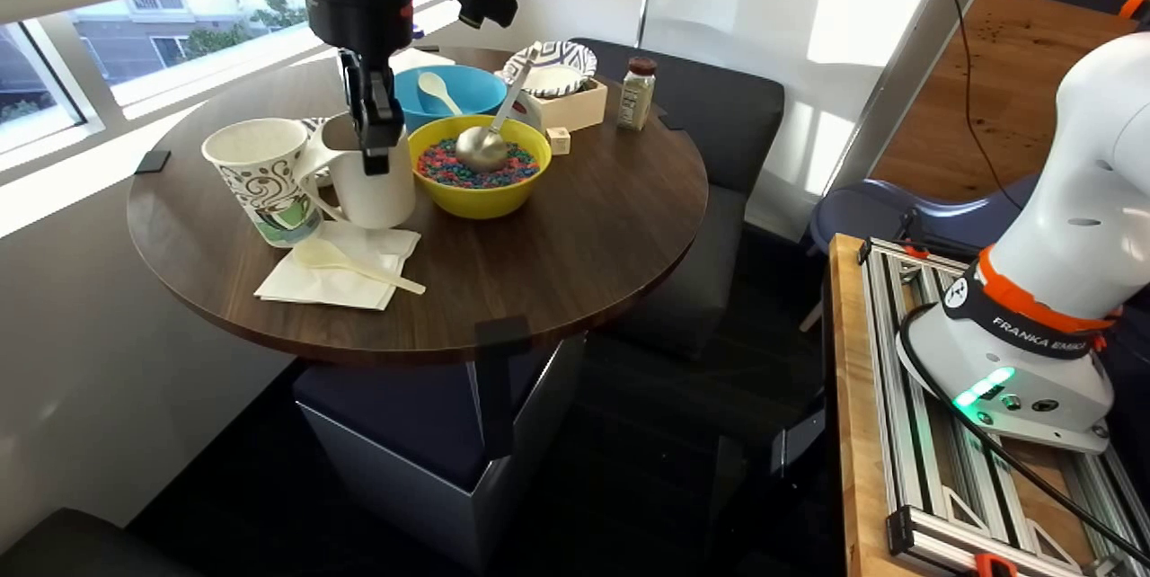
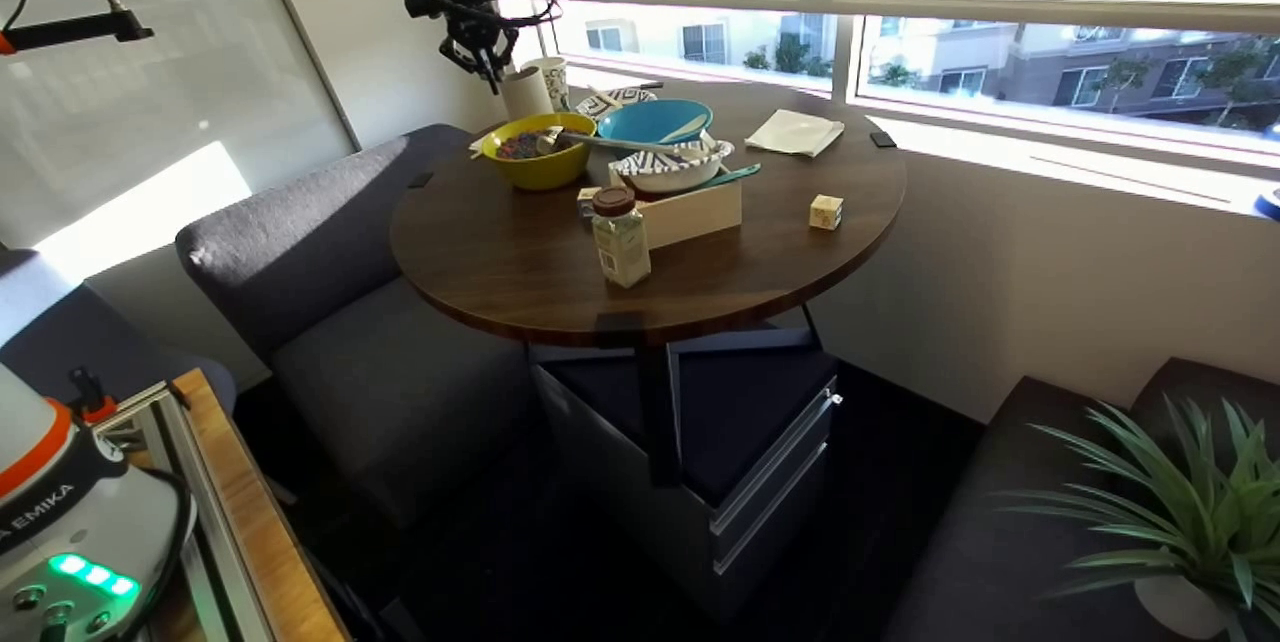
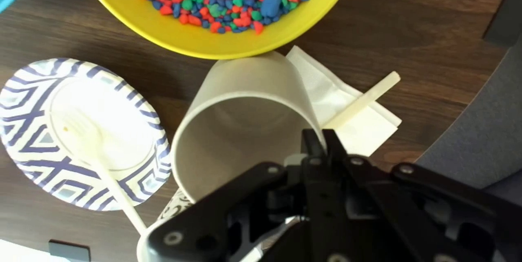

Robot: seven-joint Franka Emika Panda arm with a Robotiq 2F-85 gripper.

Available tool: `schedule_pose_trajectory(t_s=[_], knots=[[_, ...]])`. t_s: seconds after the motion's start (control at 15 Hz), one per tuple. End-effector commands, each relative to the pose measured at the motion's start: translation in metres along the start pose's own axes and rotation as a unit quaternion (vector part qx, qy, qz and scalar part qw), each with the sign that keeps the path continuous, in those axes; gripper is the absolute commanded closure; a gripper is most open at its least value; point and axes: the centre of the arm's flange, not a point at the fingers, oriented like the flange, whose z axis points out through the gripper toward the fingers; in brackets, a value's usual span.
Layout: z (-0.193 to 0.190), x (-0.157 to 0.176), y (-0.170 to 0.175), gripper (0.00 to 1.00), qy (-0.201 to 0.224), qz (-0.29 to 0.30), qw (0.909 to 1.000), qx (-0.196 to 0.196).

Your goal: Pick up the white mug and push the yellow bowl a little to the right, put the white mug on the table to the left of the yellow bowl

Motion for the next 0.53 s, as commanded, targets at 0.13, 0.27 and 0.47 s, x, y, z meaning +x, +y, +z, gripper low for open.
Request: schedule_pose_trajectory(t_s=[0.13, 0.27, 0.47], knots=[[0.006, -0.006, 0.013, 0.99, -0.022, 0.011, 0.9997, 0.003], [0.007, -0.011, 0.014, 0.99, -0.023, 0.023, 0.9994, 0.011], [0.008, -0.019, 0.014, 0.99, -0.031, 0.036, 0.9984, 0.031]])
